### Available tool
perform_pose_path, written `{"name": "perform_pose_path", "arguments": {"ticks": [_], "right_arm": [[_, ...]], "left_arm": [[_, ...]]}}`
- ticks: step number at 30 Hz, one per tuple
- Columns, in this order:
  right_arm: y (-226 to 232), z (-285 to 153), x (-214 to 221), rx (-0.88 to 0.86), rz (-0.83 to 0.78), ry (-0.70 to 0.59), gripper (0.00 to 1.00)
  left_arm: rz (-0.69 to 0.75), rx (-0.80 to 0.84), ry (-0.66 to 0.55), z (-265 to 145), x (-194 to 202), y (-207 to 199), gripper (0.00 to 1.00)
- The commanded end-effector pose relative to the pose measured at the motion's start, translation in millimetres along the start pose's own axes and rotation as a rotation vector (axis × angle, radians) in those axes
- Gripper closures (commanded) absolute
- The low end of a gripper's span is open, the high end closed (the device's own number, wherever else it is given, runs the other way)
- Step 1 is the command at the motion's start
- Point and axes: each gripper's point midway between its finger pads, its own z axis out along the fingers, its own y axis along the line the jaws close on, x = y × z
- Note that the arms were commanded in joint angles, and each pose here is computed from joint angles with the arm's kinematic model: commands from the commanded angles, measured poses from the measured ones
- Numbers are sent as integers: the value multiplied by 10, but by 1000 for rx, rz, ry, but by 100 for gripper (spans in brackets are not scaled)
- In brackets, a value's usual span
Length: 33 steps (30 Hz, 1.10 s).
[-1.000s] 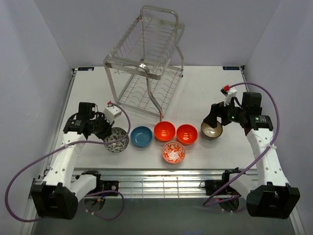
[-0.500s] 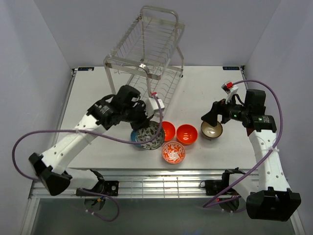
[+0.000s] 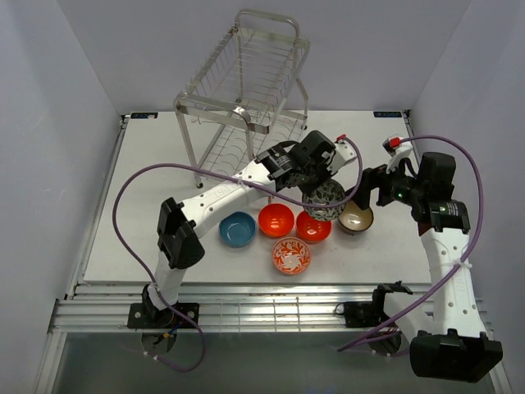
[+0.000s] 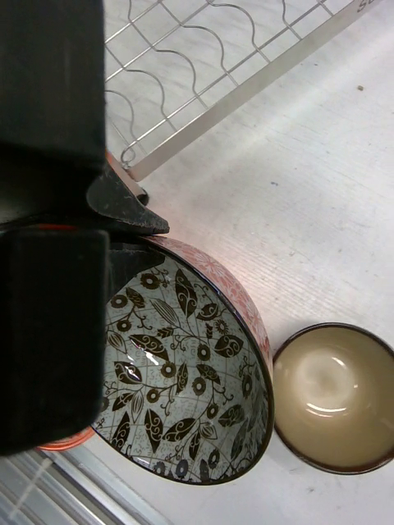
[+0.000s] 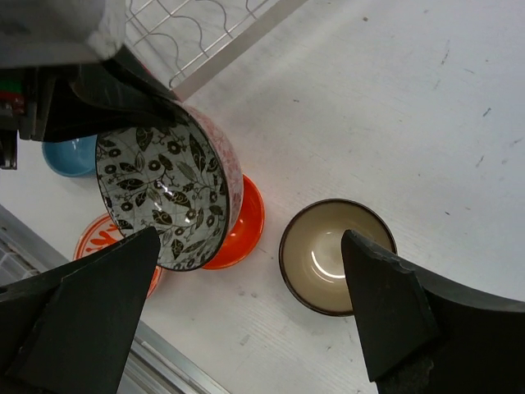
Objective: Load the bowls into the dish rack
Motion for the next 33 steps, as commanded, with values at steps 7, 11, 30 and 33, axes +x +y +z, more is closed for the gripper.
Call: {"name": "perform_pose_path", "arguments": {"ticks": [7,11,30,33], "right_arm": [[-194,70,195,104,38,-27,12],[-196,106,225,106,58,-62,16],[-310,248,24,127,173,-198,42],[-291,257,15,113,168,-209,52]], "left_arm": [[-105,-69,-188,-237,-618,196,100],[-130,-52,-215,-259,-713,172,100],[-152,-29,-228,-177,-776,63,100],[-153,-15,-230,-185,-785,34,100]]}}
